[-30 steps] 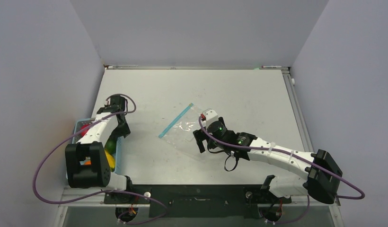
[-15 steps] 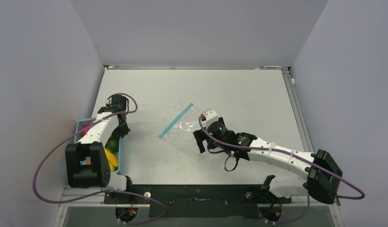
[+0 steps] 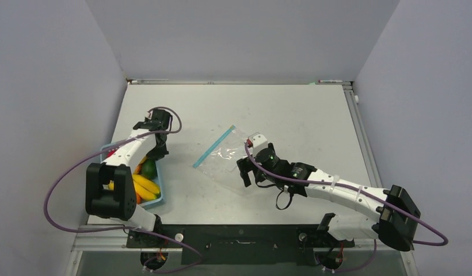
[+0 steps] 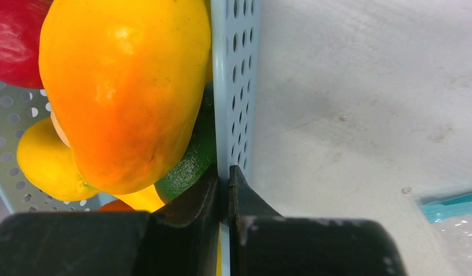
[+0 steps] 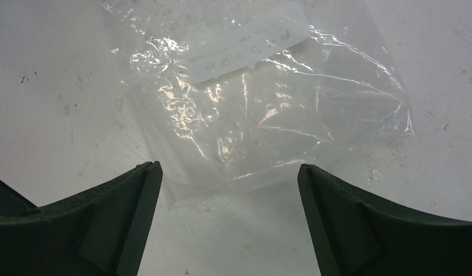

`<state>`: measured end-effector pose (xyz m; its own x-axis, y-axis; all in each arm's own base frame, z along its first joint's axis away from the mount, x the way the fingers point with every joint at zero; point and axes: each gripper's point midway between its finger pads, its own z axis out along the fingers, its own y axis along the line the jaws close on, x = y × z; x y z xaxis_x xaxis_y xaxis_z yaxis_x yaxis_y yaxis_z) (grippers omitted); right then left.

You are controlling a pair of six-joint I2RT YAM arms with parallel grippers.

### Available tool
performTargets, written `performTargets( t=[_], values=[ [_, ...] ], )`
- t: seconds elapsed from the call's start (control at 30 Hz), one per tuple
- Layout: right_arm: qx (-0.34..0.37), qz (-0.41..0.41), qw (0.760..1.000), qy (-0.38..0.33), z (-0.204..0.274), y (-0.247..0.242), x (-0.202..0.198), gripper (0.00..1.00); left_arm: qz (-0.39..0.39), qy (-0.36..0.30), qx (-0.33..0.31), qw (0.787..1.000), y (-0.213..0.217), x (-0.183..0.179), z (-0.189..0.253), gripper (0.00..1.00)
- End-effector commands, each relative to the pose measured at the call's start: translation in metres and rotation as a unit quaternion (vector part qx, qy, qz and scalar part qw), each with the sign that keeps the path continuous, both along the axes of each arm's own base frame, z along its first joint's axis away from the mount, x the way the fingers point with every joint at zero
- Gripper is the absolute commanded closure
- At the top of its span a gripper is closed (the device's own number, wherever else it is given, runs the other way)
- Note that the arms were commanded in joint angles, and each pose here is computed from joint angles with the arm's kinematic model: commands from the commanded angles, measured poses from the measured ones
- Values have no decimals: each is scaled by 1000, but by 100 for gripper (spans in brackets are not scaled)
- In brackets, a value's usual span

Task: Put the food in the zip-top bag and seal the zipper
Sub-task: Move the bin to the center of the board.

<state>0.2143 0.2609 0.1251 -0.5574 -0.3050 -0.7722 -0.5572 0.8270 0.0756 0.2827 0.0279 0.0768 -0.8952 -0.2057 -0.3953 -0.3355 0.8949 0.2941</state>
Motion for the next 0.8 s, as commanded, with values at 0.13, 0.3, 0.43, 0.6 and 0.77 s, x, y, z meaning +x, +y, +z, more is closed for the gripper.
performTargets(
  t=[0.13,0.3,0.43,0.6,0.77],
  values=[
    [23,-14,1000,-9,10,-4,1,8,-34,-49,21,998,-13,41,25,100],
    [20,-19,1000,-5,8,-6,0,8,-55,-63,15,996,-26,61,31,100],
    [18,-24,1000,-7,9,-10,0,8,-79,-70,26,994,-41,77,37,100],
    [17,-34,999,-12,13,-15,1,9,-109,-75,24,991,-65,96,35,100],
    [18,-36,999,-11,17,-18,-1,9,-144,-72,30,986,-98,112,31,100]
  ],
)
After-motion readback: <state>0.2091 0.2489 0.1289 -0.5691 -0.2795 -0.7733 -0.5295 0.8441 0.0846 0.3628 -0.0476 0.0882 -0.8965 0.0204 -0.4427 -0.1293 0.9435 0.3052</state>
